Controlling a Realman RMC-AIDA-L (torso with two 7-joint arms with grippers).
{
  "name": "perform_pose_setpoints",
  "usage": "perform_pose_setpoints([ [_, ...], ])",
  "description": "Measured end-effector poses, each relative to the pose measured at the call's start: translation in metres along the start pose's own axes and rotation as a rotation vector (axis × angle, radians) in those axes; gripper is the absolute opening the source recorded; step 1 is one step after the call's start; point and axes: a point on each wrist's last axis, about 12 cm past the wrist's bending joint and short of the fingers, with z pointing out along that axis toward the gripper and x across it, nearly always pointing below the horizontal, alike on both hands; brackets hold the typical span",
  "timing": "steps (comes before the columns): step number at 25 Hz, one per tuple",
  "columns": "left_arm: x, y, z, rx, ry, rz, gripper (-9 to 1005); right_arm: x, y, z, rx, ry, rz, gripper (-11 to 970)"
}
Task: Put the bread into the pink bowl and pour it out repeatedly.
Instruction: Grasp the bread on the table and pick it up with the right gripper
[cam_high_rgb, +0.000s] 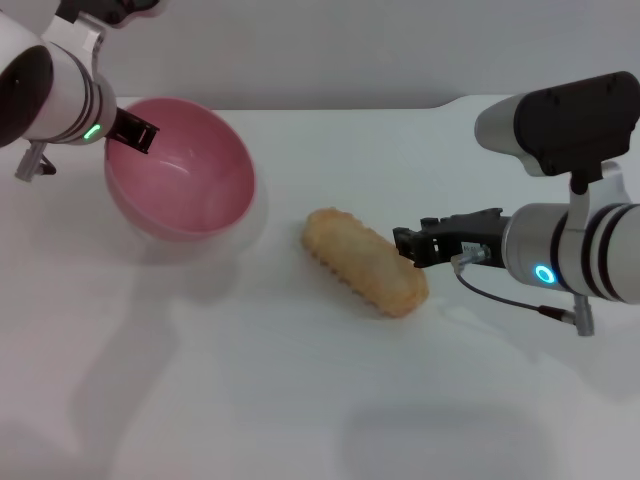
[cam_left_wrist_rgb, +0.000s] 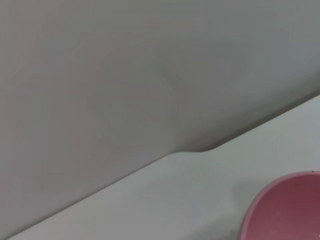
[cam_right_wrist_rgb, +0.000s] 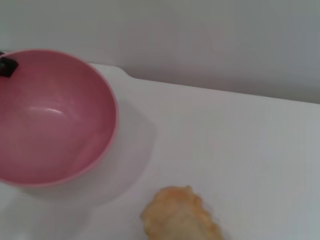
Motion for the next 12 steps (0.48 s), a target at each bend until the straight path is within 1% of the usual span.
perform_pose_setpoints([
  [5, -0.002, -0.002, -0.001, 0.002, -0.005, 0.007, 47, -0.004, -0.001, 0.012, -0.041, -0.013, 0.047, 326],
  [8, -0.003, -0.002, -0.001, 0.003, -0.007, 0.009, 47, -0.003, -0.001, 0.018, -0.044, -0.007, 0.048, 411],
  [12, -0.004, -0.003, 0.0, 0.004, -0.004, 0.014, 46, 0.0, -0.004, 0.029, -0.052, 0.01, 0.07, 590],
])
